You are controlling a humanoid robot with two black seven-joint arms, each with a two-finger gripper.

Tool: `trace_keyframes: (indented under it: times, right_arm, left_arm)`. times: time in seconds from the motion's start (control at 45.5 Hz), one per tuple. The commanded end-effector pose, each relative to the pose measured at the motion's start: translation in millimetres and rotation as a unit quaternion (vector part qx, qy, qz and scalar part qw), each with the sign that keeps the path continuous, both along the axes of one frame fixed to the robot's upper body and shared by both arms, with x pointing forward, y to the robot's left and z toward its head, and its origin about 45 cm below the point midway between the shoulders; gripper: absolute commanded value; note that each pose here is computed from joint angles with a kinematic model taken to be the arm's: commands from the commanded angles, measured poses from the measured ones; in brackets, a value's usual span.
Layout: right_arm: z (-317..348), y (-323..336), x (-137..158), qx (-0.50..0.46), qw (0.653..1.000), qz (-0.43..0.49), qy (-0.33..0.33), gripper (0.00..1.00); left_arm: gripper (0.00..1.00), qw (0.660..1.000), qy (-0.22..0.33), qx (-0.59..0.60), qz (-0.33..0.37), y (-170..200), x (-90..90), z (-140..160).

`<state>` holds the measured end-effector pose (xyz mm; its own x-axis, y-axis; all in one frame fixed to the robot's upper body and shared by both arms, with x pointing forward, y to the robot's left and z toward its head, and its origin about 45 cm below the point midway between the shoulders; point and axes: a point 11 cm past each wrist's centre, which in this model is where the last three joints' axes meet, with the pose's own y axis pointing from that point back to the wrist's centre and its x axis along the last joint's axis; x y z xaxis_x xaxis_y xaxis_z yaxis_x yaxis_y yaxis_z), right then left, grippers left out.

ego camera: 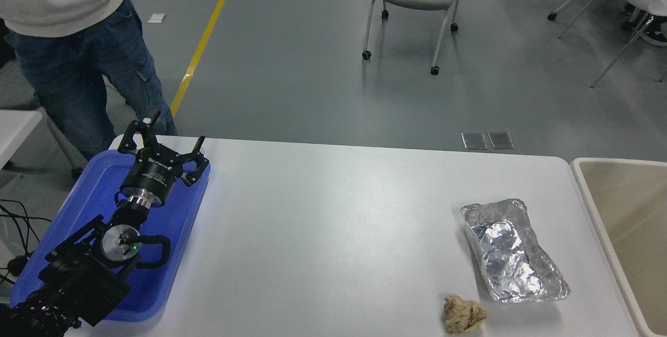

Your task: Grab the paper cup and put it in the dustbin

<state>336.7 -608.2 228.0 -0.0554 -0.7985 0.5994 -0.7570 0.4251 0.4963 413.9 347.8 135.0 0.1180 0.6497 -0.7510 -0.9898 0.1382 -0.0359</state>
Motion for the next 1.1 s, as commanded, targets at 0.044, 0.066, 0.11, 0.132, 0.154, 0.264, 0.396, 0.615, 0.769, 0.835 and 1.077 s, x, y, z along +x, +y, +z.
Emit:
trace_keyframes:
  times: [0.044, 0.066, 0.11, 0.132, 0.154, 0.264, 0.396, 0.615, 0.769, 0.835, 1.077]
  right_arm:
    - [0, 9, -22, 0.013, 0.998, 0.04, 0.045, 1.0]
    - [3, 13, -21, 0.013, 0.998, 0.048, 0.049, 1.0]
    - [9, 16, -21, 0.007, 0.997, 0.059, 0.057, 1.0]
    - [11, 15, -23, 0.002, 0.996, 0.062, 0.064, 1.0]
    - [10, 16, -26, -0.002, 0.995, 0.067, 0.076, 1.0]
    - [16, 20, -28, -0.029, 0.989, 0.091, 0.112, 1.0]
    - [28, 32, -28, -0.056, 0.976, 0.133, 0.165, 1.0]
    - [73, 72, -7, -0.137, 0.907, 0.242, 0.318, 1.0]
    - [103, 117, 0, -0.09, 0.855, 0.307, 0.408, 1.0]
    - [113, 142, 1, -0.06, 0.825, 0.339, 0.449, 1.0]
    - [138, 226, 35, -0.135, 0.755, 0.423, 0.482, 1.0]
  left_arm:
    - [1.0, 1.0, 0.0, 0.0, 0.0, 0, 0.1, 0]
    - [1.0, 1.0, 0.0, 0.0, 0.0, 0, 0.1, 0]
    - [1.0, 1.0, 0.0, 0.0, 0.0, 0, 0.1, 0]
    - [1.0, 1.0, 0.0, 0.0, 0.0, 0, 0.1, 0]
    - [1.0, 1.0, 0.0, 0.0, 0.0, 0, 0.1, 0]
    - [1.0, 1.0, 0.0, 0.001, -0.001, 0, 0.0, 0]
    - [1.0, 1.0, 0.0, 0.001, -0.001, 0, 0.0, 0]
    - [1.0, 1.0, 0.001, 0.001, -0.001, 0, -0.5, -1]
    - [1.0, 1.0, 0.001, 0.001, -0.001, 0, -0.5, -1]
    - [1.0, 1.0, 0.001, 0.001, -0.001, 0, -0.5, -1]
    - [1.0, 1.0, 0.001, 0.001, -0.001, 0, -0.5, -1]
